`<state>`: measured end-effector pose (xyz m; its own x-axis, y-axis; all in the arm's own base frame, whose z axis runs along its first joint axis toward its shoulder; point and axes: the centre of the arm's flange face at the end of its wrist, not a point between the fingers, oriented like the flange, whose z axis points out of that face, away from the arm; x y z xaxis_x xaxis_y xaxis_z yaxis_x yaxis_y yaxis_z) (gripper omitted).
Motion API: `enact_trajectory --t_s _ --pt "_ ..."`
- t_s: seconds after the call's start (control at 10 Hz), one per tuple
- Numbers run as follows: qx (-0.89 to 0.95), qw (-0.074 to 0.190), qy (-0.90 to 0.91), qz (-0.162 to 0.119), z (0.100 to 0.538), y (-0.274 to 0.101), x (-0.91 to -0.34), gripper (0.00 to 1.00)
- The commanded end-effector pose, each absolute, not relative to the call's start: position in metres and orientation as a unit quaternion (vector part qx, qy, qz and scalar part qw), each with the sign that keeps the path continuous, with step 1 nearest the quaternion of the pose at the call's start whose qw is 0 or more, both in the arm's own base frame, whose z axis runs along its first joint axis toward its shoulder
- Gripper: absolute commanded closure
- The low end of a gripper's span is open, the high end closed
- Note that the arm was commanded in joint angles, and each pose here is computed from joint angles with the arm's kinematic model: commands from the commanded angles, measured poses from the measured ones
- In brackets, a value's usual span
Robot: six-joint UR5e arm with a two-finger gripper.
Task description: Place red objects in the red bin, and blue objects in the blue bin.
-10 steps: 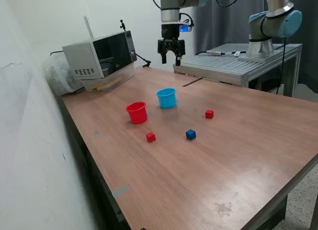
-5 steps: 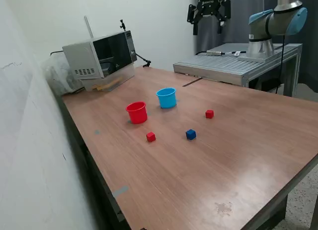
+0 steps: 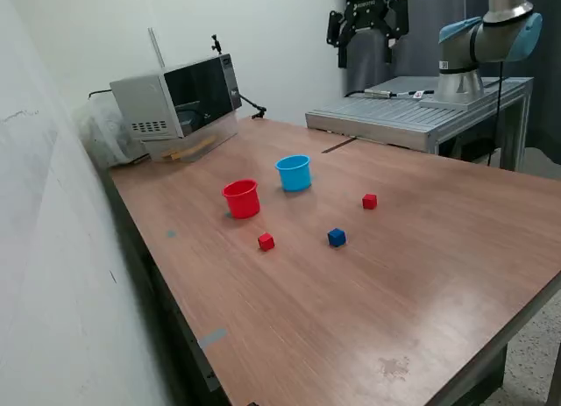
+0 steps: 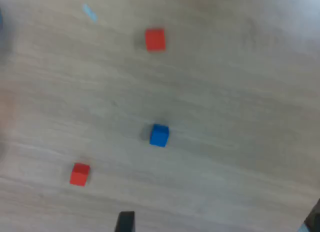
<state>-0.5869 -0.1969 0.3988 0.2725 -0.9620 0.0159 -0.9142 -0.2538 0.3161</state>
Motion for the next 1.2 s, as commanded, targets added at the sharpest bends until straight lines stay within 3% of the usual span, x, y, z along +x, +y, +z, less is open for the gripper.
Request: enact_trajectory --t_s 0.0,0.4,0.6,1.1 --pt "0.777 0.136 -0.608 -0.088 0.351 -0.201 -0.64 0.0" --pt "0.753 0.123 -0.643 -0.07 0.255 -0.207 -0.705 0.0" --pt "0.745 0.105 -0.657 -0.052 0.209 -0.209 -0.718 0.0" --pt "0.744 0.086 -0.662 -0.035 0.153 -0.211 -0.73 0.0"
